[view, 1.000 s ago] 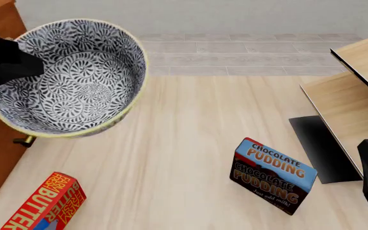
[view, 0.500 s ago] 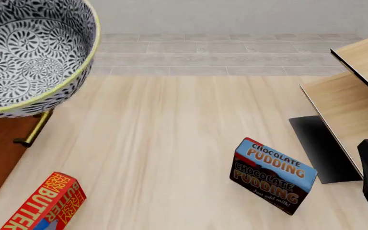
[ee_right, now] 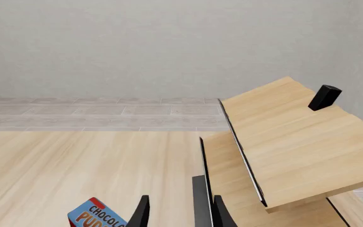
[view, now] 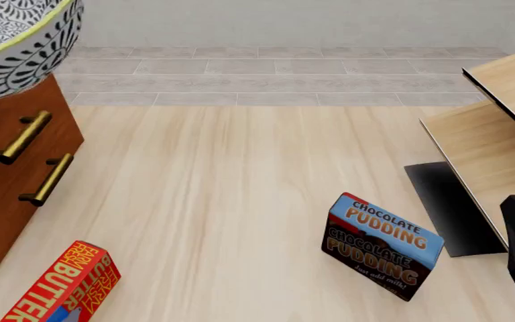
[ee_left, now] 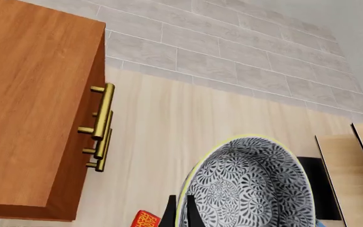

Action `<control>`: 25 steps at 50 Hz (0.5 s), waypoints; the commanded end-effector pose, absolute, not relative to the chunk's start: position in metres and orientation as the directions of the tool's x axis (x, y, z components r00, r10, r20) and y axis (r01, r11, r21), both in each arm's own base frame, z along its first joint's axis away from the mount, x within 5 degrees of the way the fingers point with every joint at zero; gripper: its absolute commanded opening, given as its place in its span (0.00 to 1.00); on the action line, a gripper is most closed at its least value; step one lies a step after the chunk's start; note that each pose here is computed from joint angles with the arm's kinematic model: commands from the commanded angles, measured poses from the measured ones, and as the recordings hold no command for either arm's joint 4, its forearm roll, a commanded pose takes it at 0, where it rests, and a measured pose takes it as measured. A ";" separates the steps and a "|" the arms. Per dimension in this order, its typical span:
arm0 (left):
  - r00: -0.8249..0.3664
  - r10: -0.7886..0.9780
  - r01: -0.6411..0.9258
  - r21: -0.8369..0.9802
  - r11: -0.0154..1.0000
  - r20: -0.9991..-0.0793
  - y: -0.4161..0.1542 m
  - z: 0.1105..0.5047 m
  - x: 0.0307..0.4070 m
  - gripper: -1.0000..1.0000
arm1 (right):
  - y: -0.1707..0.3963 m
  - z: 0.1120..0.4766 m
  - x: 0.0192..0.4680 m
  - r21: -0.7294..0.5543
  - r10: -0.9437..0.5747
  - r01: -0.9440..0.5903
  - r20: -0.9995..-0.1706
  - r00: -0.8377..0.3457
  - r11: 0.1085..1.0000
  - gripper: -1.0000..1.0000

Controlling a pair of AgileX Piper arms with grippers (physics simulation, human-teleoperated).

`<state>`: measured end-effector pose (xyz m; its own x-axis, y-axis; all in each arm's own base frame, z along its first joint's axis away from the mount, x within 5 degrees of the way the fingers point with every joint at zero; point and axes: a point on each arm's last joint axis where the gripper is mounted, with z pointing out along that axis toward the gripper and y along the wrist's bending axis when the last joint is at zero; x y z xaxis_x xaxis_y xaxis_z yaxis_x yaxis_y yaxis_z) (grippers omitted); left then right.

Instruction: Close the top drawer of the cabinet and put the bowl on top of it.

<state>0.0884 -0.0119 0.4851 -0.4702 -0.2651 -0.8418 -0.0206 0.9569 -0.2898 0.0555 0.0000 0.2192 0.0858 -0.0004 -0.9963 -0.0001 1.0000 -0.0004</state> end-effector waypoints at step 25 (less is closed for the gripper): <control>-0.337 -0.390 -0.182 -0.347 0.920 -0.857 0.004 0.535 0.098 0.00 | 0.000 0.218 0.056 0.000 0.000 0.000 -0.996 0.086 1.000 1.00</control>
